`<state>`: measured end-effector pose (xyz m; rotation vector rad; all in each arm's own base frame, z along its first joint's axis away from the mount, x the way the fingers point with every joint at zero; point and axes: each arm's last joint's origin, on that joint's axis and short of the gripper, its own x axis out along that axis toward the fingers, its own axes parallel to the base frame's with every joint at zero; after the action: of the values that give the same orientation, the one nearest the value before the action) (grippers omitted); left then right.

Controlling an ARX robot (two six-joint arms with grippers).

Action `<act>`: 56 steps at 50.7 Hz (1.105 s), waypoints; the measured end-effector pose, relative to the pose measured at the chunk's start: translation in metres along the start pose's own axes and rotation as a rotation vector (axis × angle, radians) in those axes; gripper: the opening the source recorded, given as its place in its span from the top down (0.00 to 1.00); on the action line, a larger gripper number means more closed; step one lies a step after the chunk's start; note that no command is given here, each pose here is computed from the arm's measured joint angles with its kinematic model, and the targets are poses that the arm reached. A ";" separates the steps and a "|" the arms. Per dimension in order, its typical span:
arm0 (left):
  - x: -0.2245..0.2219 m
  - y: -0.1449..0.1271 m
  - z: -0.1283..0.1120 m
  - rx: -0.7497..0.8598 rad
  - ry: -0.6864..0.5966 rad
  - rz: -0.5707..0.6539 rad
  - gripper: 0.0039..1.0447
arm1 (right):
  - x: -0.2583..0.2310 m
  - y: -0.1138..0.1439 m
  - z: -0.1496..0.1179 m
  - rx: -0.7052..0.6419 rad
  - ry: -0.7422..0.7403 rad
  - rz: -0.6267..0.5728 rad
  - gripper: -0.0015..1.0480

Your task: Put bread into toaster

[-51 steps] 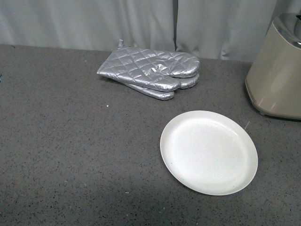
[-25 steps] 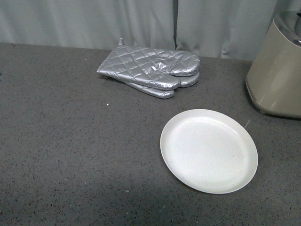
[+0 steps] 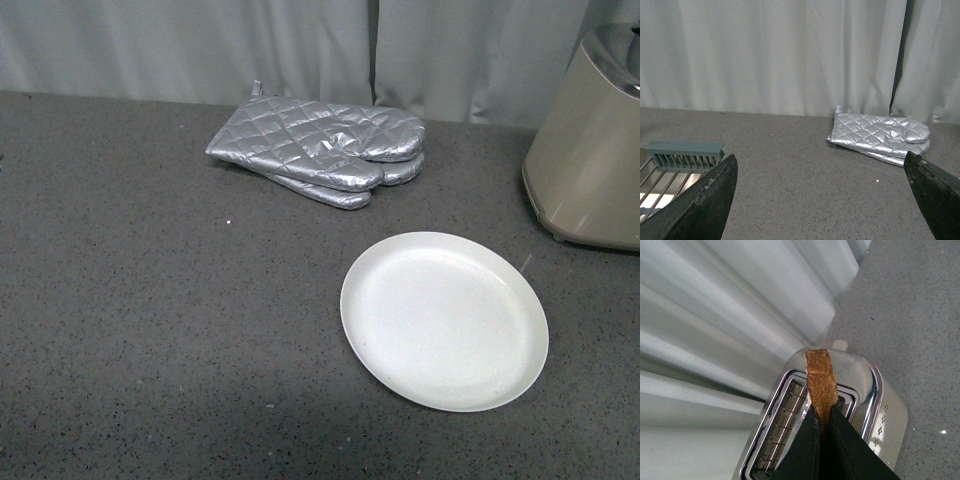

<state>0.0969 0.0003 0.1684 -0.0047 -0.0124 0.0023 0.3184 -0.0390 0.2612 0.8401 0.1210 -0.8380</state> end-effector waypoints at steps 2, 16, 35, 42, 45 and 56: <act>0.000 0.000 0.000 0.000 0.000 0.000 0.06 | -0.002 0.001 0.002 0.005 -0.003 0.003 0.98; 0.000 0.000 0.000 0.000 0.000 0.000 0.06 | -0.007 0.004 0.007 0.026 0.013 -0.036 0.98; 0.000 0.000 0.000 0.000 0.000 0.000 0.06 | 0.004 0.002 -0.002 0.031 0.028 -0.085 0.98; 0.000 0.000 0.000 0.000 0.000 0.000 0.06 | 0.008 0.005 -0.003 0.034 0.023 -0.091 0.98; 0.000 0.000 0.000 0.000 0.000 0.000 0.06 | 0.010 0.005 -0.004 0.031 0.022 -0.097 0.98; 0.000 0.000 0.000 0.000 0.000 0.000 0.06 | 0.017 0.007 -0.007 0.028 0.015 -0.117 0.98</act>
<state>0.0969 0.0003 0.1684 -0.0047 -0.0124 0.0023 0.3363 -0.0415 0.2539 0.8726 0.1736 -0.9454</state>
